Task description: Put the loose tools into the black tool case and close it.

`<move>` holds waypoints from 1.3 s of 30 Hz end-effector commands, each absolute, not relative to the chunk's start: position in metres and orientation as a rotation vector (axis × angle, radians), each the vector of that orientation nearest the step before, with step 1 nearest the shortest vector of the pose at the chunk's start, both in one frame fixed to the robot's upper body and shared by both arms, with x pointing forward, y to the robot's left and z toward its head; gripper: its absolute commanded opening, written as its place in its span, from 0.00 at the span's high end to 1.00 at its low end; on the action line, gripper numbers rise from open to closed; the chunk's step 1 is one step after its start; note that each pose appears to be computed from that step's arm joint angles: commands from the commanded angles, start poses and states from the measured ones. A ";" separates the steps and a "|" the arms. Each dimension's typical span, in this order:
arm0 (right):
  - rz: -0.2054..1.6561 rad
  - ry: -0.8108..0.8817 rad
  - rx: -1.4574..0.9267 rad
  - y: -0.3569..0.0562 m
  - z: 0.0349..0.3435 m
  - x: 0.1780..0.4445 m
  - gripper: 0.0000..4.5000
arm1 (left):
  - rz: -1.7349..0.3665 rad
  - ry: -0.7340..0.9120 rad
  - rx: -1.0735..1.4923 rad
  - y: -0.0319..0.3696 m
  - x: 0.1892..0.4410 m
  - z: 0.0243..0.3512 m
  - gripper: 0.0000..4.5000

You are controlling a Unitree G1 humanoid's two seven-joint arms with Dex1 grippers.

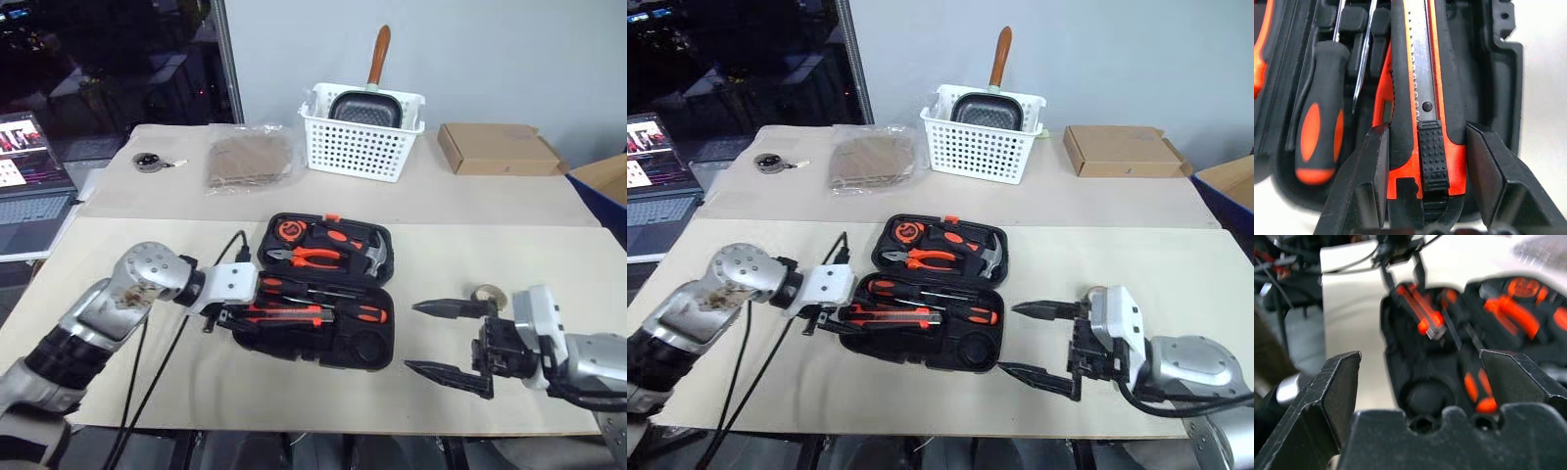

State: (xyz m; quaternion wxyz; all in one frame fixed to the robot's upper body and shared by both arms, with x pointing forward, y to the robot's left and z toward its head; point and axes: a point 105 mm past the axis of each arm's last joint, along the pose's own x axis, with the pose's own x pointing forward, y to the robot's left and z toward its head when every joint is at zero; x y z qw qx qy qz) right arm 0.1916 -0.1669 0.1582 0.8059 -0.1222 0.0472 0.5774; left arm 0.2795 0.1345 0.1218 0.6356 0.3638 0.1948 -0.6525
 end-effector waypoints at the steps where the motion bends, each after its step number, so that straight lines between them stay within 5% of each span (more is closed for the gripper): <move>1: 1.233 0.060 -0.346 -0.175 0.171 0.189 0.00 | -1.542 0.450 0.862 0.124 0.271 0.122 0.58; 13: 1.231 0.072 -0.351 -0.177 0.169 0.186 0.00 | -1.559 0.465 0.979 0.123 0.267 0.112 0.58; 20: 1.238 0.070 -0.350 -0.177 0.168 0.189 0.00 | -1.515 0.476 0.967 0.130 0.271 0.111 0.01; 27: 1.243 0.067 -0.351 -0.178 0.168 0.190 0.00 | -1.464 0.283 0.597 0.113 0.267 0.164 0.01; 31: 1.245 0.067 -0.348 -0.177 0.168 0.191 0.00 | -1.430 0.268 0.390 0.110 0.261 0.171 0.25; 39: 1.234 0.073 -0.341 -0.178 0.169 0.190 0.00 | -1.275 0.328 0.257 0.099 0.249 0.119 0.89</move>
